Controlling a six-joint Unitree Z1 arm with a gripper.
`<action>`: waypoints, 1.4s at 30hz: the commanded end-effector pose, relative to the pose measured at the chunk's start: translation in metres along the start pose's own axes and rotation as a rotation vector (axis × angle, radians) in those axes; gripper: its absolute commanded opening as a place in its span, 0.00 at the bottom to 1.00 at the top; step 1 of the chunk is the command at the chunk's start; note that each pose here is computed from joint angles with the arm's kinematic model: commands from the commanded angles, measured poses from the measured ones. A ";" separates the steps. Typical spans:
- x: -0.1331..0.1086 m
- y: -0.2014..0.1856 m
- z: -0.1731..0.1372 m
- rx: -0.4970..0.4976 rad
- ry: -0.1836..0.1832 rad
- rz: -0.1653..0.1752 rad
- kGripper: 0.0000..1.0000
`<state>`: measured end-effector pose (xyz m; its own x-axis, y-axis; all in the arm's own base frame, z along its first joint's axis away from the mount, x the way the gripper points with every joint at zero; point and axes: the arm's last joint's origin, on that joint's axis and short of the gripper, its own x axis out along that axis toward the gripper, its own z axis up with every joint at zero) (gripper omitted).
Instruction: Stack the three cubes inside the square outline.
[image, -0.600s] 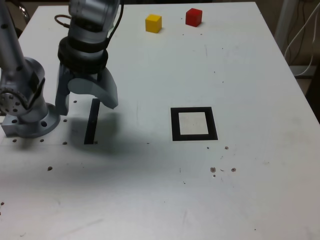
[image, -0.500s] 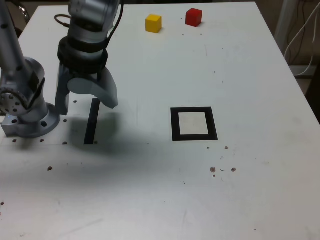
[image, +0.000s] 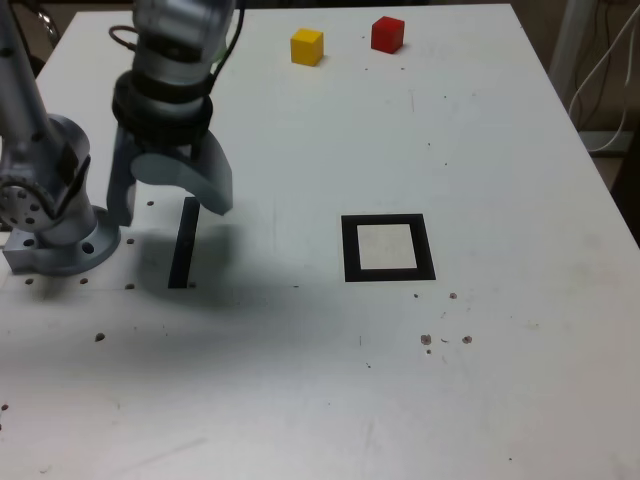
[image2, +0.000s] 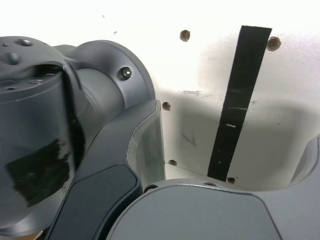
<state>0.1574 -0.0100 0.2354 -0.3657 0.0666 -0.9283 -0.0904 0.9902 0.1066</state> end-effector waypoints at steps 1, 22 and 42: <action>-0.005 0.001 -0.005 0.005 -0.011 -0.002 0.99; -0.083 0.007 0.020 0.177 -0.201 0.051 0.99; -0.147 0.102 0.086 0.416 -0.230 0.157 0.99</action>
<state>0.2773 0.0833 0.3481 -0.1368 0.1922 -0.9718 0.3337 0.9326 0.1375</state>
